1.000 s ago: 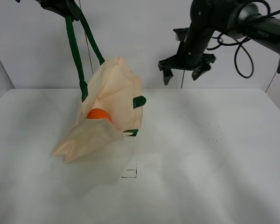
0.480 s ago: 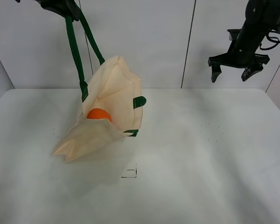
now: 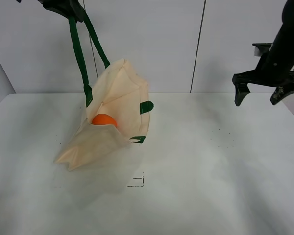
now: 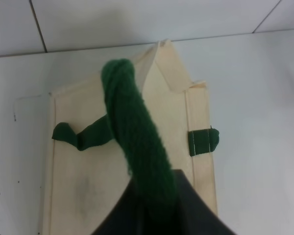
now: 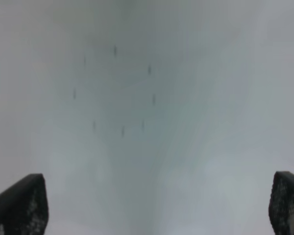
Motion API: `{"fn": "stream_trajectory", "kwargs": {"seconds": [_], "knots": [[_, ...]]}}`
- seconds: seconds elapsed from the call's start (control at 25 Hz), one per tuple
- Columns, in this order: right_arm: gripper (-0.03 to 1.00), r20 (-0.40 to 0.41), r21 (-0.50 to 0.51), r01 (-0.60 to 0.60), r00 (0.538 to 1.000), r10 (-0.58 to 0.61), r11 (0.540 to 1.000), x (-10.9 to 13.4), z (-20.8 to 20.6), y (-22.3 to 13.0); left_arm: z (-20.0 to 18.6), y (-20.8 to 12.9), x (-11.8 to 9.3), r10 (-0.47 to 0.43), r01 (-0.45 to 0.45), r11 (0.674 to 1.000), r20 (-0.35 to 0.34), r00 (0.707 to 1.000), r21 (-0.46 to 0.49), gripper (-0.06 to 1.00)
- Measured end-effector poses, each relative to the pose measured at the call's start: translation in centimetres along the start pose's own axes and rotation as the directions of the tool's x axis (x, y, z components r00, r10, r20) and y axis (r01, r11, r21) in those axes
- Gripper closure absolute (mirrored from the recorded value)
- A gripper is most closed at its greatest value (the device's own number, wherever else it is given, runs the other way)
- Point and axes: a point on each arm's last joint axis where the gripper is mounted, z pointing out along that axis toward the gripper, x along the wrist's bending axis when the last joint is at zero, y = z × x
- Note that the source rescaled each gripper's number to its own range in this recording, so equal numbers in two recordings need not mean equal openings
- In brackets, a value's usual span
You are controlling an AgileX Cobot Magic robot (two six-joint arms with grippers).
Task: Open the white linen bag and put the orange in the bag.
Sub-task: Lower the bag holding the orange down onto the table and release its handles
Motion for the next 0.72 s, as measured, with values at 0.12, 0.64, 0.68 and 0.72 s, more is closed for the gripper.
{"fn": "stream_trajectory", "kwargs": {"seconds": [0.12, 0.64, 0.68, 0.72], "knots": [[-0.03, 0.000, 0.021, 0.000, 1.000, 0.000, 1.000, 0.0, -2.2, -5.3, 0.0, 0.0, 0.0, 0.001, -0.001, 1.000, 0.000, 1.000, 0.000, 0.94], [-0.03, 0.000, -0.293, 0.000, 1.000, 0.000, 0.956, 0.0, -6.0, -28.2, 0.0, 0.0, 0.0, 0.007, -0.007, 1.000, 0.001, 1.000, 0.000, 0.94], [-0.03, 0.000, -0.368, 0.000, 1.000, 0.000, 0.930, 0.0, -6.2, -29.5, 0.0, 0.0, 0.0, 0.007, -0.007, 1.000, 0.001, 1.000, 0.000, 0.94], [-0.03, 0.000, -0.421, 0.000, 1.000, 0.000, 0.907, 0.0, -6.2, -30.6, 0.0, 0.0, 0.0, 0.007, -0.007, 1.000, 0.001, 1.000, 0.000, 0.94]]}}
